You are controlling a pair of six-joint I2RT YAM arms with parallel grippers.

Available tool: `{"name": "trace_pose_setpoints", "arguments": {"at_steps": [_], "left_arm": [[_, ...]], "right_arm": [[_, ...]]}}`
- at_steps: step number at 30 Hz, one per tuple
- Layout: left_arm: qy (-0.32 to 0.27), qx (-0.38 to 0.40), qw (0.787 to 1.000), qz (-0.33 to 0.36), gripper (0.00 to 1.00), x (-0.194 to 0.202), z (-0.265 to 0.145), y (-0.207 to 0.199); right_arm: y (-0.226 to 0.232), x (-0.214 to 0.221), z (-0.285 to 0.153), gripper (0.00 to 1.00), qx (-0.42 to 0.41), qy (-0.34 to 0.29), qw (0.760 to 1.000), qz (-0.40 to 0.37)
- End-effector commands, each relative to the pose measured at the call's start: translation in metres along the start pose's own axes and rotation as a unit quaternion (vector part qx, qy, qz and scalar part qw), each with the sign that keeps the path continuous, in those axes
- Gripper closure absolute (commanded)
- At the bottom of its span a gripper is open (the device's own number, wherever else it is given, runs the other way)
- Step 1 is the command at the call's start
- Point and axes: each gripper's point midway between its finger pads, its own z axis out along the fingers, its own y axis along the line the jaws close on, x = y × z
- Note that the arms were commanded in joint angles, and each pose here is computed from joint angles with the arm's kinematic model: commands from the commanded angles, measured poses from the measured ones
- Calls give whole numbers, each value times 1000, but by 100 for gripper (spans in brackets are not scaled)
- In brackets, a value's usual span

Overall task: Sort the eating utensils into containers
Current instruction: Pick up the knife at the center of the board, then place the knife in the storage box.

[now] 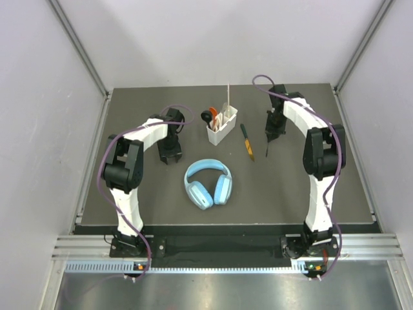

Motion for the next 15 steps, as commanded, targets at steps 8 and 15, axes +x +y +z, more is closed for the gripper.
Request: {"name": "trace_pose_setpoints", "arguments": {"at_steps": [8,15], "left_arm": [[11,-11,1000,5,52,4,13,1],[9,-22,1000,18,52,4,8,7]], "right_arm": [[95,-67,-105,100,-84,-202,964,-148],[130,-89,-157,100,-119,-308,930,-161]]}}
